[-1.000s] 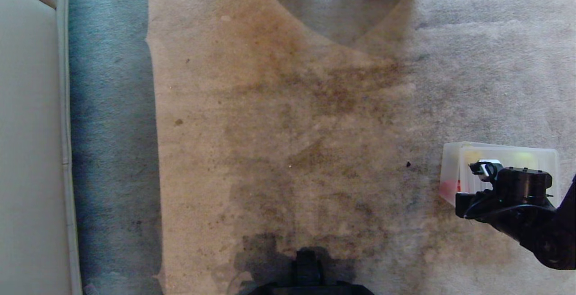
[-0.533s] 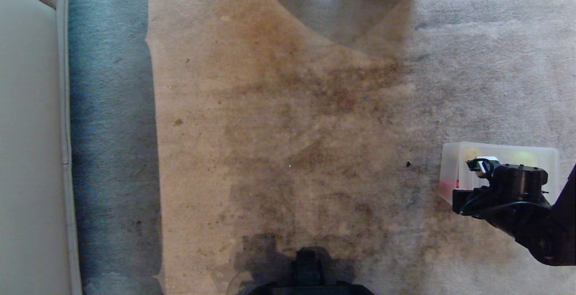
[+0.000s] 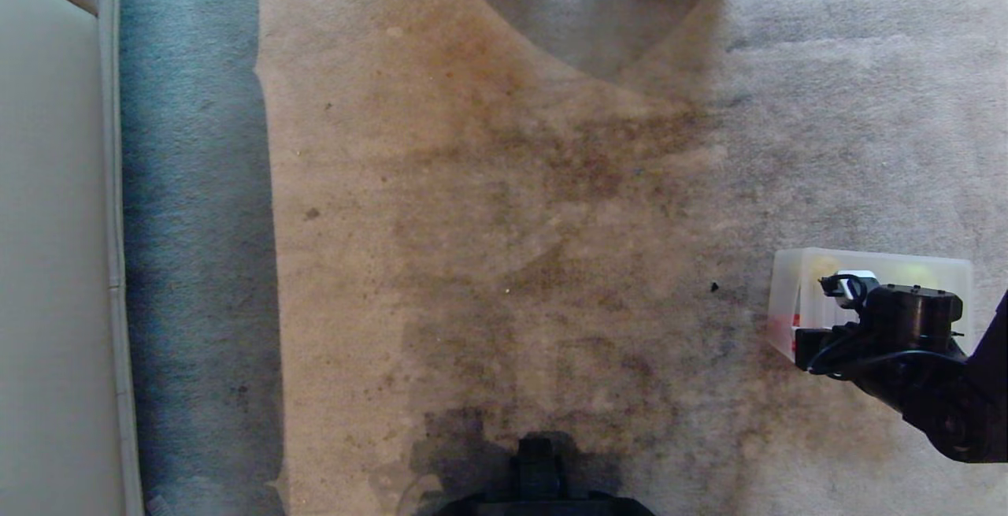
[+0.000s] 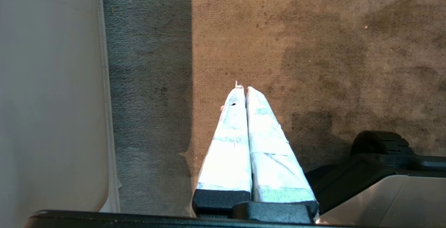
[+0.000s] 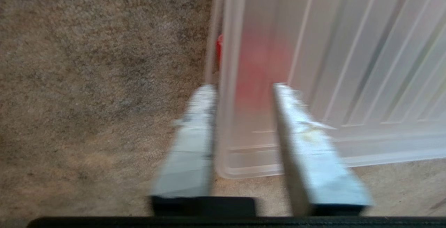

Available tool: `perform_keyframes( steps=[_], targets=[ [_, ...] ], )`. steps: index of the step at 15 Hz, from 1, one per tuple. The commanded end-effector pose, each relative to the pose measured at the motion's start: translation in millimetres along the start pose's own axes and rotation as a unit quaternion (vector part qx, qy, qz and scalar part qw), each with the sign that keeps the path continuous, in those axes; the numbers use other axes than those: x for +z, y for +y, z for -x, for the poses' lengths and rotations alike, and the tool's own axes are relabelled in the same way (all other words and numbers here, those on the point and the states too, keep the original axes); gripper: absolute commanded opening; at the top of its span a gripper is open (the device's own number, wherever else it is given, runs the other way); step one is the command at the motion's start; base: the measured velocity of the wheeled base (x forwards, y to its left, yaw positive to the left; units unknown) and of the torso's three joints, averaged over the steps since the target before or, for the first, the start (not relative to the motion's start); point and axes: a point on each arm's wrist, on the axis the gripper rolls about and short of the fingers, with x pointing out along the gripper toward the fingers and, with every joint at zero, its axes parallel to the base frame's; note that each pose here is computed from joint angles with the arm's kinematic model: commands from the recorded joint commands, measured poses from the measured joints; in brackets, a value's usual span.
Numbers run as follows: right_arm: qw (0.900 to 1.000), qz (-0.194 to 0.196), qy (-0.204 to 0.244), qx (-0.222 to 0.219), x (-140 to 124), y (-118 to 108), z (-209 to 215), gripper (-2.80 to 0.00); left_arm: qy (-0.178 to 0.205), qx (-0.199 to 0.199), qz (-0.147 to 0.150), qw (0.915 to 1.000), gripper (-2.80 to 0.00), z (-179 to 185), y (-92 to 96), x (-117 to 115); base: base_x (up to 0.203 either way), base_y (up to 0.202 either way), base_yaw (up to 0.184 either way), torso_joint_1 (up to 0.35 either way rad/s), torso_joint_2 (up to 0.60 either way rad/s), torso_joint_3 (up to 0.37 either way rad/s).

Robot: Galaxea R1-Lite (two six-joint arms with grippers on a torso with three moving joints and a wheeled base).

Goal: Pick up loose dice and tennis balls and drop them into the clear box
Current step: Close the lid

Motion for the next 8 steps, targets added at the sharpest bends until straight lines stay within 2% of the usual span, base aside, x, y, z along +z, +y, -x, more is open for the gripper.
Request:
perform_keyframes(
  steps=[1, 8],
  targets=[
    [1.000, 0.000, -0.005, 0.001, 1.4, 0.2, 0.7, 0.00, 0.000, 0.000, 0.000, 1.0000, -2.80, 0.0, 0.0, 0.0, 0.000, 0.000, 0.000, 0.000, 0.00, 0.000],
    [0.999, -0.002, -0.037, 0.009, 21.0, -3.7, 26.9, 0.00, 0.000, 0.000, 0.000, 1.0000, -2.80, 0.0, 0.0, 0.0, 0.000, 0.000, 0.000, 0.000, 0.00, 0.000]
  ],
)
